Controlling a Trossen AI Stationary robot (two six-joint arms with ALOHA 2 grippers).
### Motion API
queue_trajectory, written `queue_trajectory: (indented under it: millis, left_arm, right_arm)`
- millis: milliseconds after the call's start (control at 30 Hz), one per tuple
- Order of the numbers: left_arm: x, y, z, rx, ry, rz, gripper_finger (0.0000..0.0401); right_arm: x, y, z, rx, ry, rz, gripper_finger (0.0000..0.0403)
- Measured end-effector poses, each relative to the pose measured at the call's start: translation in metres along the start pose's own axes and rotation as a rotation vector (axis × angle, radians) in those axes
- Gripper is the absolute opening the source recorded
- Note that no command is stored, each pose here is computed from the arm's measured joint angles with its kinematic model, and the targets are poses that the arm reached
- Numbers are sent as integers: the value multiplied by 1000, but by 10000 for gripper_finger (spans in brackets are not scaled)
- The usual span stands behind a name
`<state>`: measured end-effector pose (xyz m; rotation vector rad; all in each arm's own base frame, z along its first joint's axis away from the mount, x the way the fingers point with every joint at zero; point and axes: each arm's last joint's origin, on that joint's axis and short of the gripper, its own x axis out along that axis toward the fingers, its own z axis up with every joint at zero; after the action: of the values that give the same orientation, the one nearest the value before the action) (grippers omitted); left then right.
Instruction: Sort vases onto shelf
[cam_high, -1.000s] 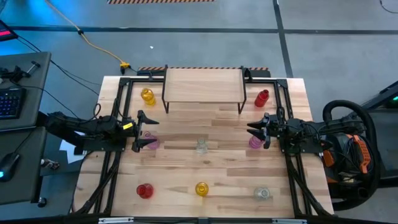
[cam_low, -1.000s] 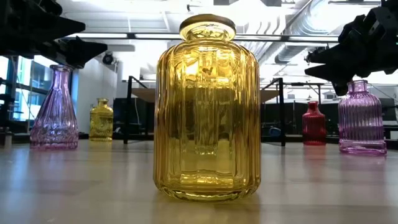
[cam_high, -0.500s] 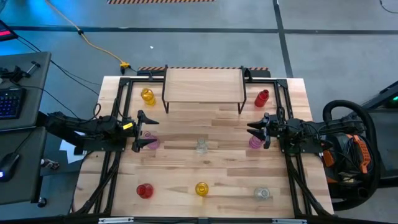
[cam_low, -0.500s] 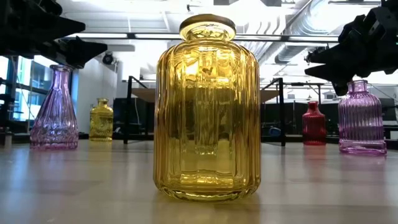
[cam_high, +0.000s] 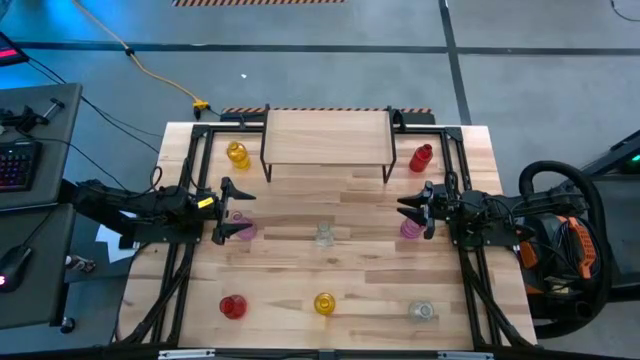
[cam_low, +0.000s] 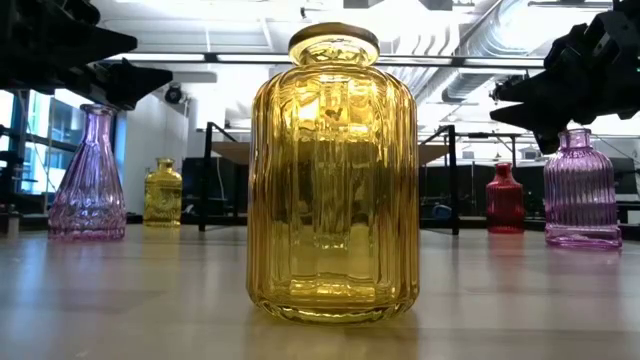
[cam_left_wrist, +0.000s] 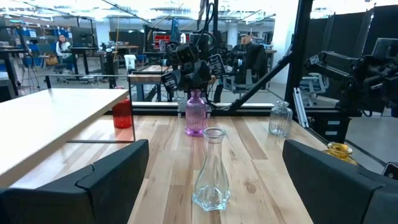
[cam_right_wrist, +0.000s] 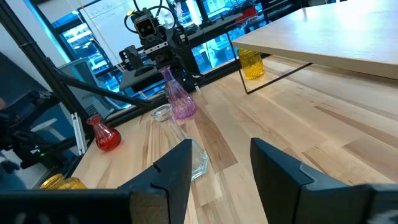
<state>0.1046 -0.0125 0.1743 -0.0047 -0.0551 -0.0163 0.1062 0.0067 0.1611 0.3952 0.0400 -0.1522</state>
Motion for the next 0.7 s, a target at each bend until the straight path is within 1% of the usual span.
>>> queue_trajectory:
  millis: [500, 700]
  left_arm:
    - [0, 0, 0, -1, 0, 0, 362]
    - [0, 0, 0, -47, 1, 0, 362]
  right_arm:
    - [0, 0, 0, 0, 0, 0, 147]
    - [0, 0, 0, -19, -1, 1, 147]
